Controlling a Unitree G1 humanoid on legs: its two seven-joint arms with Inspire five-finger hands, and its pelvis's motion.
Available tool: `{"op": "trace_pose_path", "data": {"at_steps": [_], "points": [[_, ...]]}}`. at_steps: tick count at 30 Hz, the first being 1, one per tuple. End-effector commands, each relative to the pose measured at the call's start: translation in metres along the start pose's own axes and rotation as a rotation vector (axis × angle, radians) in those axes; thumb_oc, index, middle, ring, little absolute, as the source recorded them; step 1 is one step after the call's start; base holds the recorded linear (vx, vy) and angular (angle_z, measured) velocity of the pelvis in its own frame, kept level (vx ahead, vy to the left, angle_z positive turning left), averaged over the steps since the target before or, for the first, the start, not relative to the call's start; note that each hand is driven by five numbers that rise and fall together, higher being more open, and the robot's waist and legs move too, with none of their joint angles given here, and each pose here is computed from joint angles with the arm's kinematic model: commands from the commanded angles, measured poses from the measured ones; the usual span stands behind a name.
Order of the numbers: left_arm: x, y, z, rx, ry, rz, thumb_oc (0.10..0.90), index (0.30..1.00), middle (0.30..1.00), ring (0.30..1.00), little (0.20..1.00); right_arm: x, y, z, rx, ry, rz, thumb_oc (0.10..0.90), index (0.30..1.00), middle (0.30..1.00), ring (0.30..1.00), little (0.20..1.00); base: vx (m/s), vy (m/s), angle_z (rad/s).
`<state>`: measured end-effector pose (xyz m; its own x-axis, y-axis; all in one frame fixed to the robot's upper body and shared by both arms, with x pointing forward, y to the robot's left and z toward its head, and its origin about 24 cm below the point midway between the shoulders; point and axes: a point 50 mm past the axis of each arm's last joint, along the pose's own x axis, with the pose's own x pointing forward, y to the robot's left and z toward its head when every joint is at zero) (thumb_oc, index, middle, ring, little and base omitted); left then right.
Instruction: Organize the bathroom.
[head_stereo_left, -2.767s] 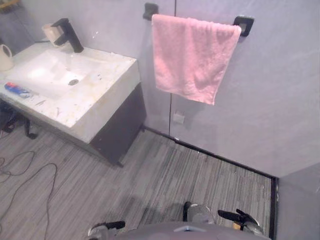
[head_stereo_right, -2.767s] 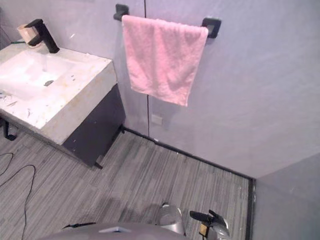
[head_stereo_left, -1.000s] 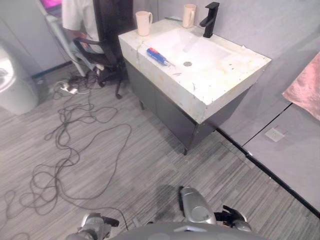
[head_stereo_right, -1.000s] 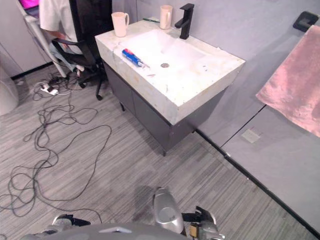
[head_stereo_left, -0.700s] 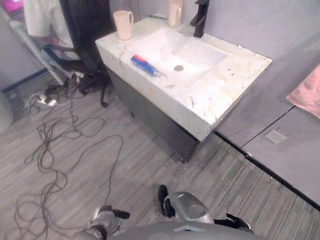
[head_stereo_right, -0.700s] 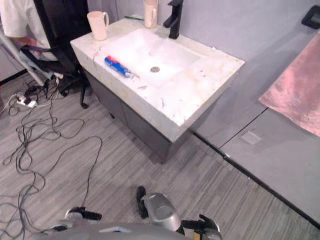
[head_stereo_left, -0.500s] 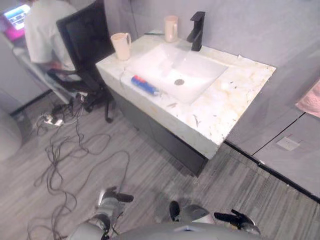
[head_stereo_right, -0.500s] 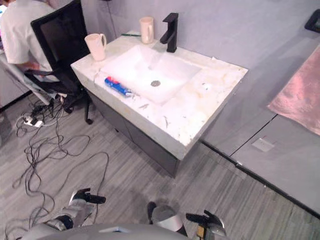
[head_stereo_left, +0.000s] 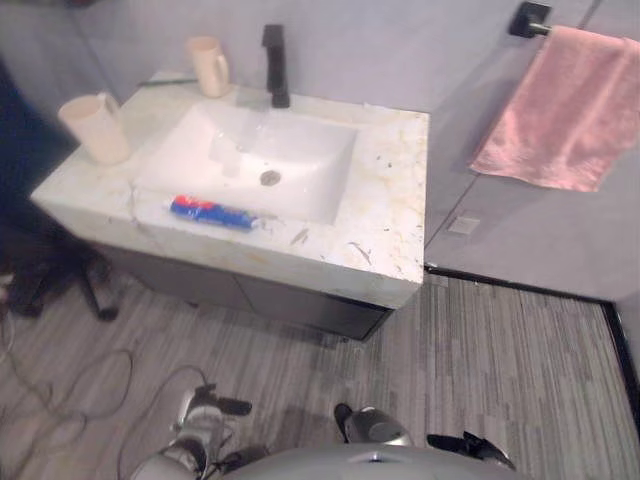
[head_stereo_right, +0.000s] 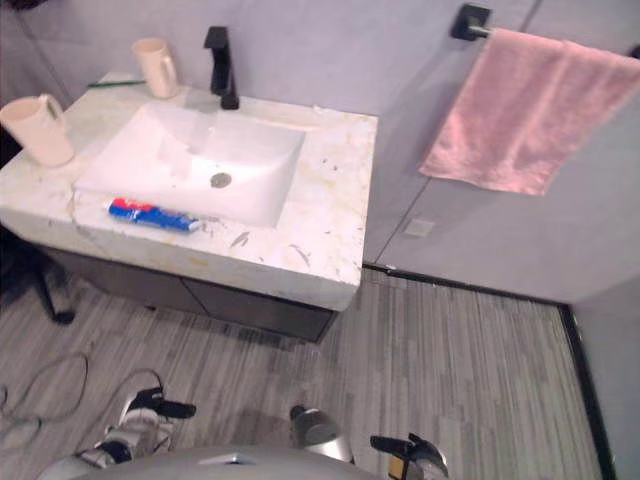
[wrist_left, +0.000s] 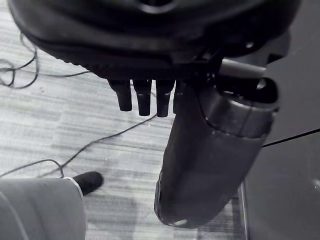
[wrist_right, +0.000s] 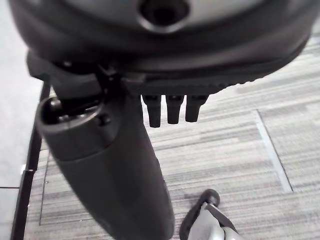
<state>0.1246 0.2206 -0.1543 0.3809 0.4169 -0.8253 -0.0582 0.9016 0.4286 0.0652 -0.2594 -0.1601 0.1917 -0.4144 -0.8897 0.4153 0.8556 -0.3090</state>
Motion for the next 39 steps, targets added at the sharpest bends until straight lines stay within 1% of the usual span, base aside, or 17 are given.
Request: {"op": "trace_pose_path", "data": {"at_steps": [1,3,5,8,9,11,14,16,19,22,26,29,32,39], "points": [[0.006,0.023,0.008,0.019,-0.043,0.063,0.800,0.900,0.900,0.900,0.900,0.001,-0.004,0.014,-0.027,-0.078,-0.016,0.800,0.900,0.900,0.900,0.900,0.11,0.645,-0.69],[0.006,0.021,0.004,0.012,-0.022,0.041,0.800,0.900,0.900,0.900,0.900,0.000,-0.002,0.011,-0.024,-0.077,-0.011,0.800,0.900,0.900,0.900,0.900,0.11,0.597,-0.48],[0.005,0.020,0.003,0.030,-0.014,0.047,0.800,0.900,0.900,0.900,0.900,-0.001,0.000,0.008,-0.093,-0.098,0.007,0.800,0.900,0.900,0.900,0.900,0.10,0.441,-0.20],[0.005,0.022,-0.005,0.024,0.023,0.071,0.800,0.900,0.900,0.900,0.900,-0.002,0.005,0.010,-0.122,-0.122,0.049,0.800,0.900,0.900,0.900,0.900,0.13,0.344,-0.71],[0.005,0.025,-0.008,0.002,0.038,0.087,0.800,0.900,0.900,0.900,0.900,-0.003,0.012,0.012,-0.164,-0.139,0.076,0.800,0.900,0.900,0.900,0.900,0.11,0.196,-1.02],[0.006,0.027,-0.005,0.007,0.031,0.101,0.800,0.900,0.900,0.900,0.900,-0.004,0.017,0.013,-0.180,-0.143,0.088,0.800,0.900,0.900,0.900,0.900,0.12,0.133,-0.99],[0.006,0.028,-0.001,0.008,0.016,0.124,0.800,0.900,0.900,0.900,0.900,-0.005,0.021,0.009,-0.170,-0.132,0.095,0.800,0.900,0.900,0.900,0.900,0.11,0.089,-0.64],[0.005,0.026,0.004,0.027,-0.006,0.143,0.800,0.900,0.900,0.900,0.900,-0.004,0.015,0.002,-0.137,-0.115,0.083,0.800,0.900,0.900,0.900,0.900,0.13,0.063,0.05],[0.004,0.025,0.000,-0.032,-0.017,0.160,0.800,0.900,0.900,0.900,0.900,-0.004,0.011,0.008,-0.125,-0.137,0.059,0.800,0.900,0.900,0.900,0.900,0.08,0.086,0.55],[0.003,0.026,-0.007,-0.085,0.011,0.184,0.800,0.900,0.900,0.900,0.900,-0.003,0.008,0.013,-0.084,-0.151,0.068,0.800,0.900,0.900,0.900,0.900,0.07,0.178,-0.24],[0.002,0.029,-0.016,-0.089,0.040,0.196,0.800,0.900,0.900,0.900,0.900,-0.004,0.018,0.020,-0.101,-0.191,0.132,0.800,0.900,0.900,0.900,0.900,0.06,0.246,-0.49],[0.001,0.025,-0.024,-0.096,0.072,0.186,0.800,0.900,0.900,0.900,0.900,-0.006,0.025,0.030,-0.152,-0.242,0.205,0.800,0.900,0.900,0.900,0.900,0.01,0.328,-0.77],[0.001,0.024,-0.022,-0.047,0.067,0.165,0.800,0.900,0.900,0.900,0.900,-0.008,0.031,0.036,-0.161,-0.258,0.254,0.800,0.900,0.900,0.900,0.900,-0.08,0.345,-0.51],[0.002,0.018,-0.013,0.083,0.003,0.106,0.800,0.900,0.900,0.900,0.900,-0.010,0.041,0.038,-0.198,-0.288,0.275,0.800,0.900,0.900,0.900,0.900,-0.11,0.331,-0.11]]}}
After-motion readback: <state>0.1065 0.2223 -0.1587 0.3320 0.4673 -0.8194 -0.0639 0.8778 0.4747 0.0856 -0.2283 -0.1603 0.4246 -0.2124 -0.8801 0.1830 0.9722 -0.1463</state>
